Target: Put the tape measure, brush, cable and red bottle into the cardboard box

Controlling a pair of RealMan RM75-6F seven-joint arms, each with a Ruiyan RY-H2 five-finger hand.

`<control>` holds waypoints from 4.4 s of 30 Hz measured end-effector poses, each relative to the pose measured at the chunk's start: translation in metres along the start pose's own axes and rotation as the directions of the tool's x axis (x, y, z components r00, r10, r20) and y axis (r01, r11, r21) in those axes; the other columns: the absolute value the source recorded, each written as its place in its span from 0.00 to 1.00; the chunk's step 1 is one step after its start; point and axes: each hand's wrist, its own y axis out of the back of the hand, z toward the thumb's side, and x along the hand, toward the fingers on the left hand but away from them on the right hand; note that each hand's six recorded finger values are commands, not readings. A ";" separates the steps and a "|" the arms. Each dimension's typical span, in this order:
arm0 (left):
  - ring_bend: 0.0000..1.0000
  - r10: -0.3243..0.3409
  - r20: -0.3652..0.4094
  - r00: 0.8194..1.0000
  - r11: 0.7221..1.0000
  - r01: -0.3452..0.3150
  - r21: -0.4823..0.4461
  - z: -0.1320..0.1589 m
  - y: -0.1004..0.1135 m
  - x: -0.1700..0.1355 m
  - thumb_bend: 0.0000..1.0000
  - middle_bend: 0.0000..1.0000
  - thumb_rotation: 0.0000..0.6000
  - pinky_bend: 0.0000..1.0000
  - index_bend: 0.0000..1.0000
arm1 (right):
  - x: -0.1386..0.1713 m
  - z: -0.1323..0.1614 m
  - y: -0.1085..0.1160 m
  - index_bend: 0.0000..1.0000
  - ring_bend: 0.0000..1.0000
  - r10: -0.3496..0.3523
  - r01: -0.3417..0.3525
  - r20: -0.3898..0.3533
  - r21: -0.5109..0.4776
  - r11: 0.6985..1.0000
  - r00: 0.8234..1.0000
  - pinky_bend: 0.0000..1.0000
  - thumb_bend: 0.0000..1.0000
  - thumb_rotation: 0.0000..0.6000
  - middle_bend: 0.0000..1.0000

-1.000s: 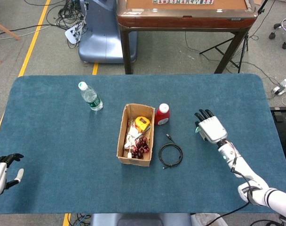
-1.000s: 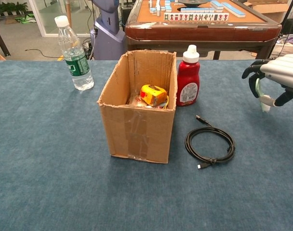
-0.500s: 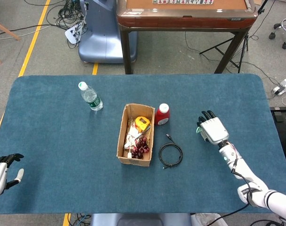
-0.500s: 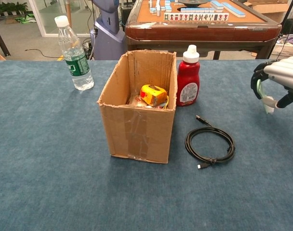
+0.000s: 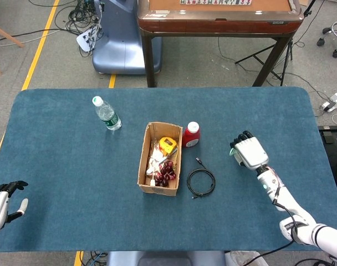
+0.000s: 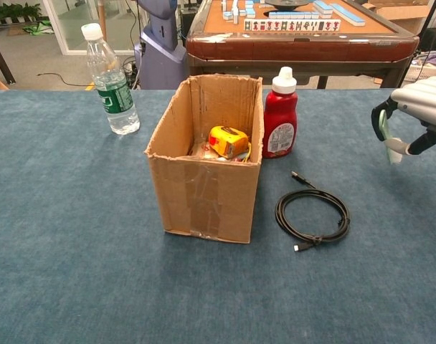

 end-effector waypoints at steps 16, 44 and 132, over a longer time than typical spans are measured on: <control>0.35 -0.001 0.000 1.000 1.000 0.001 -0.001 0.000 0.000 0.000 0.35 0.41 1.00 0.55 0.34 | -0.001 0.022 0.051 0.78 0.30 -0.111 0.112 -0.052 0.013 0.994 0.992 0.23 0.50 1.00 0.47; 0.35 0.006 0.001 1.000 1.000 -0.006 -0.016 0.000 0.003 -0.001 0.35 0.41 1.00 0.55 0.34 | -0.036 0.141 0.157 0.78 0.30 -0.294 0.311 -0.247 0.029 0.950 0.923 0.23 0.50 1.00 0.47; 0.35 -0.002 -0.035 0.999 1.000 0.002 -0.008 -0.008 0.004 0.000 0.35 0.41 1.00 0.55 0.34 | 0.047 0.102 0.000 0.54 1.00 0.204 -0.140 -0.336 0.205 0.969 0.920 1.00 0.22 1.00 1.00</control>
